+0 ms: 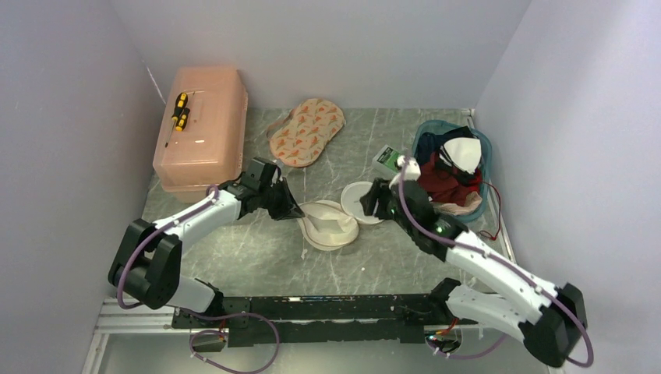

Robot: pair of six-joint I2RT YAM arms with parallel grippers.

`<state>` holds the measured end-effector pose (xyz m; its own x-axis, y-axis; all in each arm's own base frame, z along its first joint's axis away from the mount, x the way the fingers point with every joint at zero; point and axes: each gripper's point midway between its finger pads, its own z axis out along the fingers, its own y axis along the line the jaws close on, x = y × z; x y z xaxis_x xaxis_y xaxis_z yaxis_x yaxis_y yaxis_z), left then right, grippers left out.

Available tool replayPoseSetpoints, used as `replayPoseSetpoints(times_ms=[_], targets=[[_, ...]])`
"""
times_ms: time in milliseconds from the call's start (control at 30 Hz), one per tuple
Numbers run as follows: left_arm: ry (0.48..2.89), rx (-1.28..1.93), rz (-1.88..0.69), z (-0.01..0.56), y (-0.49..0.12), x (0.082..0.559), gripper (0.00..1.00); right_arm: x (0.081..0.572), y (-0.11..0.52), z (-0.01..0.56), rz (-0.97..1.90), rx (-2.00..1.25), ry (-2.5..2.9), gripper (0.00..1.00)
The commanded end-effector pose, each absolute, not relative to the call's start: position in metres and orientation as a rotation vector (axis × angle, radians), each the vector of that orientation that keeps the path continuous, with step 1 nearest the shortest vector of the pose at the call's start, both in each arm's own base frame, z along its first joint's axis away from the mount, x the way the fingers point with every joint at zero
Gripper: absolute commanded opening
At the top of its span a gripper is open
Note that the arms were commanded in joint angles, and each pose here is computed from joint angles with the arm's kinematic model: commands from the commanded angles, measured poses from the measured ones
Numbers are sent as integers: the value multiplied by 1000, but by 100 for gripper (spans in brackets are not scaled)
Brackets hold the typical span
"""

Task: Unzip the laundry bag and remove the bra
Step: Adjust the laundry bag at the center of the board.

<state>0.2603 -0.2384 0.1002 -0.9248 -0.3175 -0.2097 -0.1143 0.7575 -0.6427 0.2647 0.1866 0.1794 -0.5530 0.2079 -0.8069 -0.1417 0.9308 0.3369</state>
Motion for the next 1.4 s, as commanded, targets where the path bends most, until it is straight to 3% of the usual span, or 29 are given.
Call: replayPoseSetpoints(times_ms=[0, 100, 300, 467, 600, 833, 1100, 1300, 1367], targets=[[2607, -311, -909, 104, -239, 273, 3, 224, 214, 157, 825, 17, 2088, 55], [2601, -310, -909, 105, -240, 274, 3, 208, 230, 136, 996, 26, 2116, 54], [2599, -316, -888, 104, -234, 270, 3, 204, 236, 105, 1160, 204, 2136, 69], [2608, -321, -879, 100, -231, 265, 3, 220, 226, 96, 1239, 457, 2049, 69], [2613, -324, -880, 97, -229, 261, 3, 234, 219, 98, 1240, 533, 1983, 63], [2619, -326, -890, 94, -229, 257, 3, 249, 219, 92, 1273, 578, 1984, 44], [2629, -335, -890, 90, -229, 254, 3, 249, 227, 77, 1314, 602, 2028, 49], [2641, -335, -885, 86, -228, 253, 3, 249, 239, 81, 1419, 586, 2004, 42], [2643, -333, -886, 86, -229, 253, 3, 248, 242, 82, 1452, 582, 1991, 35]])
